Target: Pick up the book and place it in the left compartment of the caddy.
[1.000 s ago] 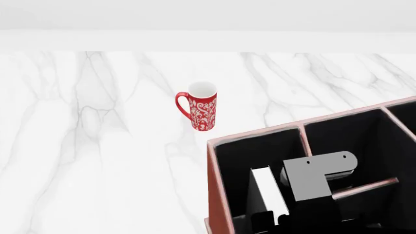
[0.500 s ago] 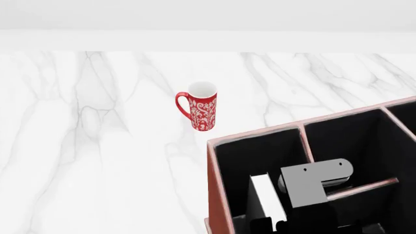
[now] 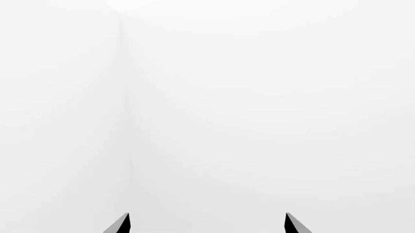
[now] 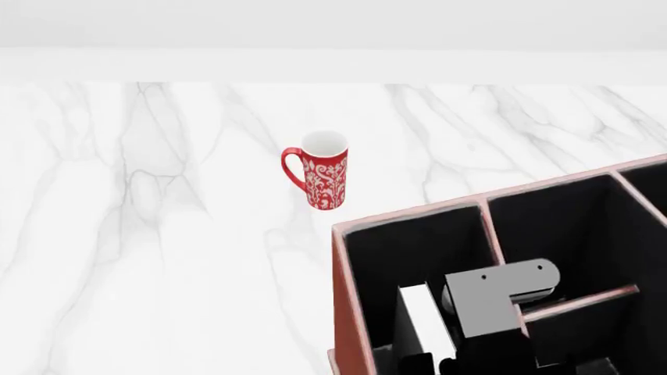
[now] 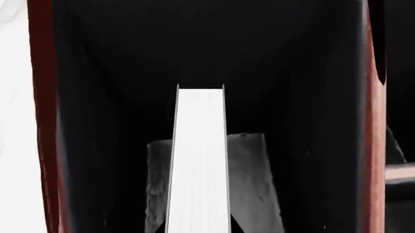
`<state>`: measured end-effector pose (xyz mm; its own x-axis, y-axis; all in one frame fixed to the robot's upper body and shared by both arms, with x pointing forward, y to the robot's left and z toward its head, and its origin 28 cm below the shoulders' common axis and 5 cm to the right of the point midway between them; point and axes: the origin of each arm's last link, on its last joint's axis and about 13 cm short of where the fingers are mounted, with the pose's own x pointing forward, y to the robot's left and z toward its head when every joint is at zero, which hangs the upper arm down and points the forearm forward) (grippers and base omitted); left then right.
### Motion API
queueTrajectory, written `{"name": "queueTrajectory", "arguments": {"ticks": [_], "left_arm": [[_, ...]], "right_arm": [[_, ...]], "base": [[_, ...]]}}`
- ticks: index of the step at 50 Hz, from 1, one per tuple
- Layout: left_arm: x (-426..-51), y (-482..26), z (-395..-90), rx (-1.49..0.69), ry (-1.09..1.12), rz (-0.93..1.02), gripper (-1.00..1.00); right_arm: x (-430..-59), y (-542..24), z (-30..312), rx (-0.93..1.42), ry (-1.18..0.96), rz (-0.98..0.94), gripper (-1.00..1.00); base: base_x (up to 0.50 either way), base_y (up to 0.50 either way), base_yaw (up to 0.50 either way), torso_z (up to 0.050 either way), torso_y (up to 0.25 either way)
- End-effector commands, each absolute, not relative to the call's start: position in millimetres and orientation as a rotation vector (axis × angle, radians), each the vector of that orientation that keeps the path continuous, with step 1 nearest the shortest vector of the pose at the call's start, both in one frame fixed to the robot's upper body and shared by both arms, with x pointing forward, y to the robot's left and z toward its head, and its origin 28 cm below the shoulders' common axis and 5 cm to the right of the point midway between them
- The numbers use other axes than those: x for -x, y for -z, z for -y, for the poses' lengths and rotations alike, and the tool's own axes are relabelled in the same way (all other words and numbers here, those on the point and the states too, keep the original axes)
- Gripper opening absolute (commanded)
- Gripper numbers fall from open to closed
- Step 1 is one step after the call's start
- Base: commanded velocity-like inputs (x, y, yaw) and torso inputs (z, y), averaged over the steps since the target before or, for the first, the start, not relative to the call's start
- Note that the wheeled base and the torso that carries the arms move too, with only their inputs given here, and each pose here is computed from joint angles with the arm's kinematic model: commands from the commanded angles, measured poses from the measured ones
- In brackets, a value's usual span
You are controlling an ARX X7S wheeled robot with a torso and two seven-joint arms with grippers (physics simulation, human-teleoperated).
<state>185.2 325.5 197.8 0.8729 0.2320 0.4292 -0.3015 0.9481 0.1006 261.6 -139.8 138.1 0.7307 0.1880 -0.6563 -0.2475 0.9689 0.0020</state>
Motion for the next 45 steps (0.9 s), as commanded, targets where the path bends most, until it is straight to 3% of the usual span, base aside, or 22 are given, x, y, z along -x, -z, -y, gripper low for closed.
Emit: {"name": "queueTrajectory", "arguments": {"ticks": [1,38,39,45], "left_arm": [[-185.1,-197.8,-325.8,-0.167,-0.281,0.428,1.0],[-184.0,-197.9,-325.2,-0.171,-0.276,0.431,1.0],[-183.8,-198.2,-325.2,-0.17,-0.276,0.431,1.0],[-183.5,-198.4,-325.1,-0.169,-0.275,0.431,1.0]], "right_arm": [[-266.2,-141.6,142.4,0.111,-0.23,-0.67,-1.0],[-265.9,-135.3,143.4,0.093,-0.214,-0.681,-1.0],[-265.9,-135.7,143.5,0.093,-0.214,-0.68,1.0],[-266.4,-137.0,143.0,0.091,-0.21,-0.677,1.0]], "base": [[0.0,0.0,0.0,0.0,0.0],[0.0,0.0,0.0,0.0,0.0],[0.0,0.0,0.0,0.0,0.0],[0.0,0.0,0.0,0.0,0.0]]}}
